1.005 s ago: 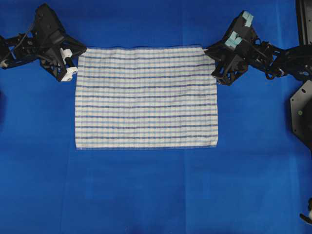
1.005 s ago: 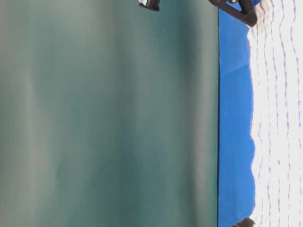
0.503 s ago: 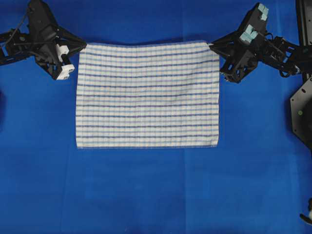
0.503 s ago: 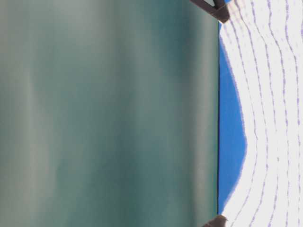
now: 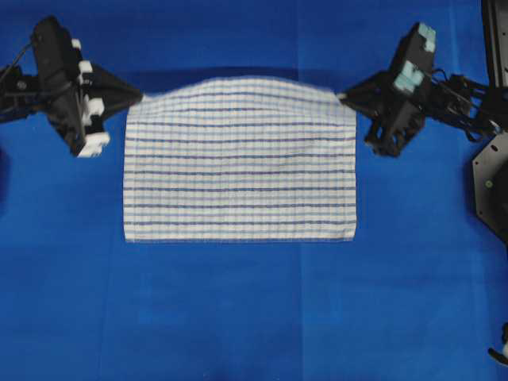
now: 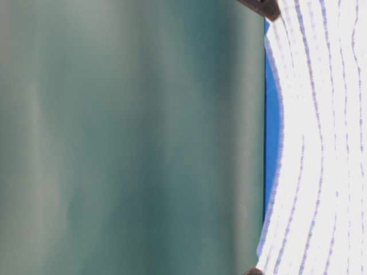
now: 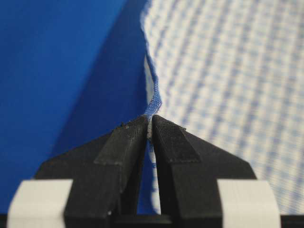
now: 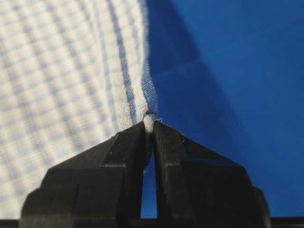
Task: Fold the blue towel.
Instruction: 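Lift the top edge and fold it down toward the bottom edge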
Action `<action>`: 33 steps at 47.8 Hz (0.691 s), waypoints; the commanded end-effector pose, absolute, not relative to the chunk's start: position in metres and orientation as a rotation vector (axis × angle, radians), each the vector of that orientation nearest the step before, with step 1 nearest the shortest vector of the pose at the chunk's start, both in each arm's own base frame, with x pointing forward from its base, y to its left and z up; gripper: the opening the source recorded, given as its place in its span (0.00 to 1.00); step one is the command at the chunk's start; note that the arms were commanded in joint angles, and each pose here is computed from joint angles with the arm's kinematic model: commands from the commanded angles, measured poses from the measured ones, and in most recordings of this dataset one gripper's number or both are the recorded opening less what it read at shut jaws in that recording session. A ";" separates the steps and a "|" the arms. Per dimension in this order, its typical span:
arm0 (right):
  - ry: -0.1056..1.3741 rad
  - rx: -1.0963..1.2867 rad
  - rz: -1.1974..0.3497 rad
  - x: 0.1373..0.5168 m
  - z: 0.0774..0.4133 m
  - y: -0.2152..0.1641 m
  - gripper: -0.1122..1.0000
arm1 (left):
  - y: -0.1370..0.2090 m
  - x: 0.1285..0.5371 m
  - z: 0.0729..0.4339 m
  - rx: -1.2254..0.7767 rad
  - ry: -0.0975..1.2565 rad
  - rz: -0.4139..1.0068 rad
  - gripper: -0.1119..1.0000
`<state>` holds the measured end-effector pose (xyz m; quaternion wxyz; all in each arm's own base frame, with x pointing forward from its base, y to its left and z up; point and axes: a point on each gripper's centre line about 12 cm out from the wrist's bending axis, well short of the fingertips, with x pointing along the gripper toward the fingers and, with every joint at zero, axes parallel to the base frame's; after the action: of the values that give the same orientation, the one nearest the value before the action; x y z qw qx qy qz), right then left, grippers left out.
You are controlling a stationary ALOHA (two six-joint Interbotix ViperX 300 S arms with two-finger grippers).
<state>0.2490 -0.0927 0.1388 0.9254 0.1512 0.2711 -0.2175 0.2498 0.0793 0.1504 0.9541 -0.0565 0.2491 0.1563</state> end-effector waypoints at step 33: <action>0.523 0.364 -0.147 0.236 0.172 -0.006 0.20 | -0.013 0.235 0.167 -0.087 0.422 -0.025 0.14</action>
<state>0.2316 -0.0095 0.1698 0.9463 0.1775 0.2585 -0.0791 0.2316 -0.0071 0.1633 0.9750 -0.0440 0.2180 -0.0013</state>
